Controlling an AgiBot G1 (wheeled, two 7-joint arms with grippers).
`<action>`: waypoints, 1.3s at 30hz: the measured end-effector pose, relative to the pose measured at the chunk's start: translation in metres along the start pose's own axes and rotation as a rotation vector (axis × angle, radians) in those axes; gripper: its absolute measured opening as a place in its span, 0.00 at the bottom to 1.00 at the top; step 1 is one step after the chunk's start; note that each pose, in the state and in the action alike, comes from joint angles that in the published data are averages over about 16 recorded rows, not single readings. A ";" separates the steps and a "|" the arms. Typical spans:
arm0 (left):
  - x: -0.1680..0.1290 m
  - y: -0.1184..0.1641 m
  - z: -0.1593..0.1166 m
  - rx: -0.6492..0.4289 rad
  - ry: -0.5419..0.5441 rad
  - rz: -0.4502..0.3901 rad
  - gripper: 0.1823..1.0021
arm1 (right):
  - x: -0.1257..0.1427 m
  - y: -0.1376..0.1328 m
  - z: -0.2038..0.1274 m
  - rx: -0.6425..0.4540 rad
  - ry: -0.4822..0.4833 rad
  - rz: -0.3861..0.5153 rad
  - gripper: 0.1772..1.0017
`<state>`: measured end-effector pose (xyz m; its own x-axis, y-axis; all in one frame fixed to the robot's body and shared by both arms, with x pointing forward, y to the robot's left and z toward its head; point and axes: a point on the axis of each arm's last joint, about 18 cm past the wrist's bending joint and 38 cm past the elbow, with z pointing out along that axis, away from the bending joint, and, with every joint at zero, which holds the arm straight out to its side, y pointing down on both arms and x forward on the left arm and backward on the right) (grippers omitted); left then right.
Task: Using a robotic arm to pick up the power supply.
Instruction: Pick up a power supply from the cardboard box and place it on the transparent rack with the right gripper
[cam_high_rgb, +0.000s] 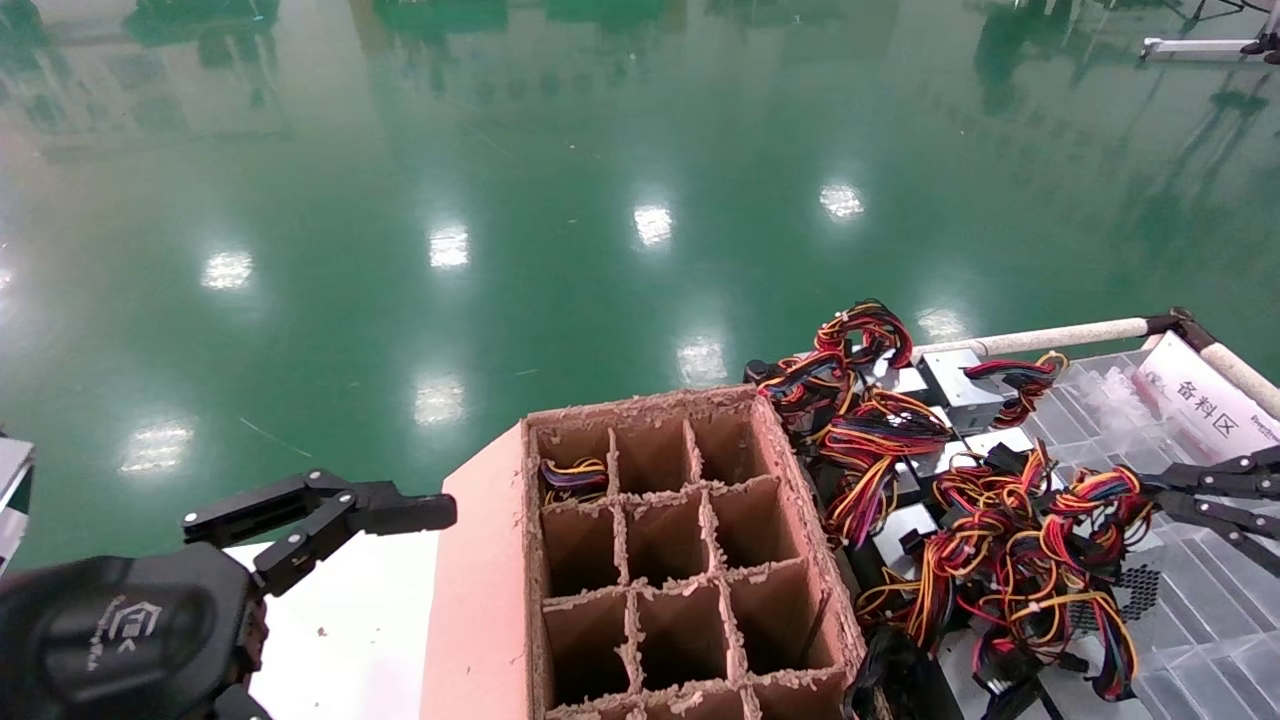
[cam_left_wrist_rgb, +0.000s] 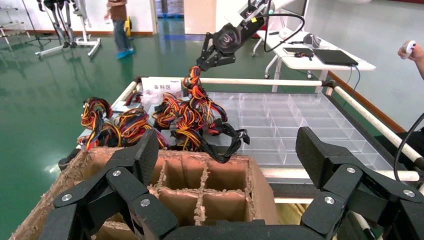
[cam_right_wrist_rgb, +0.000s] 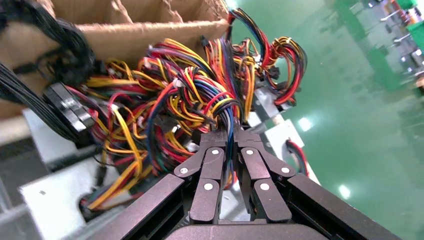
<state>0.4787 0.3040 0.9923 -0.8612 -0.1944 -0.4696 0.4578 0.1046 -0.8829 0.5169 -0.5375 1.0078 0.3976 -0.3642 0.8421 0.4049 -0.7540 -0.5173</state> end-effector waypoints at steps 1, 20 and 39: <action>0.000 0.000 0.000 0.000 0.000 0.000 1.00 | 0.002 0.000 0.000 -0.004 0.002 -0.022 0.02; 0.000 0.000 0.000 0.000 0.000 0.000 1.00 | 0.015 -0.003 0.004 -0.005 0.020 -0.239 0.02; 0.000 0.000 0.000 0.000 0.000 0.000 1.00 | 0.016 0.009 -0.015 -0.056 0.046 -0.321 0.02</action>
<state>0.4787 0.3040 0.9923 -0.8612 -0.1944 -0.4696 0.4578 0.1046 -0.8829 0.5148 -0.5584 1.0193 0.2195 -0.1265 0.9674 0.4568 -0.8628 -0.2165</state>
